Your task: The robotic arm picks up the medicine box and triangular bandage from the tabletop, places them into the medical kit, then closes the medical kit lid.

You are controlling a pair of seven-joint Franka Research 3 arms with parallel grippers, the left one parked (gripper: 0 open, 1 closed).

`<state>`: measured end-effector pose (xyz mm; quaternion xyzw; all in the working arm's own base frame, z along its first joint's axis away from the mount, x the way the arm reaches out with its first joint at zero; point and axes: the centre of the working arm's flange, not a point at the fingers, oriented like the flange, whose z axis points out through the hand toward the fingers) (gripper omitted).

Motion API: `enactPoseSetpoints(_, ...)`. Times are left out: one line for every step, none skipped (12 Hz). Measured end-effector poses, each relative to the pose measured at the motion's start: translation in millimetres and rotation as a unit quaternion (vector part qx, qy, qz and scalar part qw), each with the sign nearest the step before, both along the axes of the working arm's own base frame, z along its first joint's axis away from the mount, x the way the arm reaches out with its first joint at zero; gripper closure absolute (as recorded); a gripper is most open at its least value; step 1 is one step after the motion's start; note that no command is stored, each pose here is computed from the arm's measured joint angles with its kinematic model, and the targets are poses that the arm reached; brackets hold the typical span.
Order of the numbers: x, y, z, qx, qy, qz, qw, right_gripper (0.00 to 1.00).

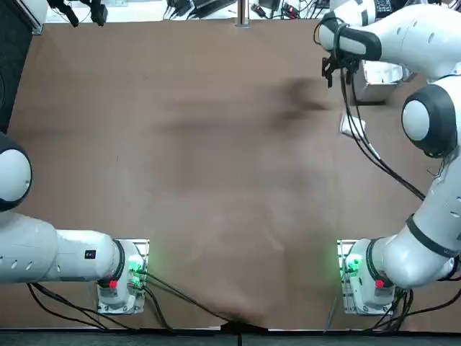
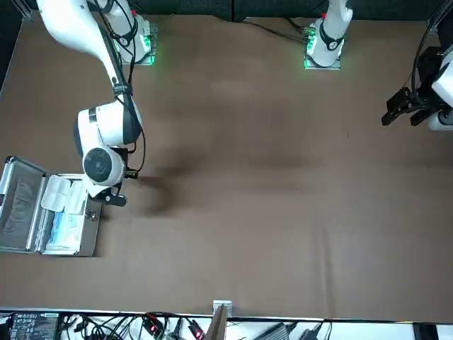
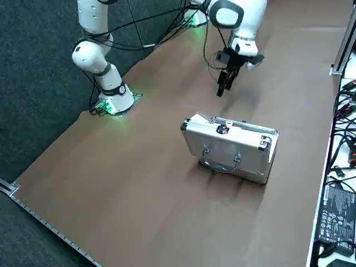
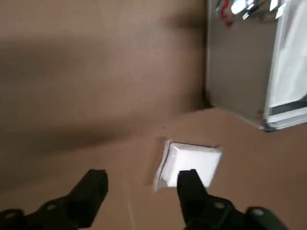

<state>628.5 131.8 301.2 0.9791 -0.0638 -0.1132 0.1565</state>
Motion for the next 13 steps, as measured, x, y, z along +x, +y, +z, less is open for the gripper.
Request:
enactPoseSetpoints(-5.0, 0.1, -12.0, 0.000, 0.000, -0.002, 1.000, 0.10)
enactPoseSetpoints(-12.9, -1.5, -32.3, 0.002, -0.008, -0.010, 1.000, 0.18)
enactPoseSetpoints(-16.3, -1.9, -41.3, 0.003, -0.016, -0.018, 1.000, 0.20)
enactPoseSetpoints(-20.0, -2.4, -50.0, 0.005, -0.022, -0.022, 1.000, 0.20)
enactPoseSetpoints(-24.3, -3.5, -58.5, 0.006, -0.025, -0.024, 0.999, 0.24)
enactPoseSetpoints(-28.8, -5.5, -66.2, 0.006, -0.024, -0.026, 0.999, 0.25)
enactPoseSetpoints(-33.1, -7.8, -72.6, 0.006, -0.021, -0.027, 0.999, 0.26)
enactPoseSetpoints(-36.8, -10.0, -77.5, 0.004, -0.017, -0.028, 0.999, 0.28)
enactPoseSetpoints(-39.9, -12.2, -81.4, 0.003, -0.013, -0.029, 1.000, 0.29)
enactPoseSetpoints(-42.2, -14.5, -84.1, 0.001, -0.009, -0.029, 1.000, 0.31)
enactPoseSetpoints(-43.4, -17.6, -86.1, -0.003, -0.007, -0.029, 1.000, 0.34)
enactPoseSetpoints(-43.8, -21.5, -87.1, -0.009, -0.007, -0.026, 1.000, 0.36)
enactPoseSetpoints(-43.8, -25.9, -88.0, -0.015, -0.007, -0.025, 1.000, 0.39)
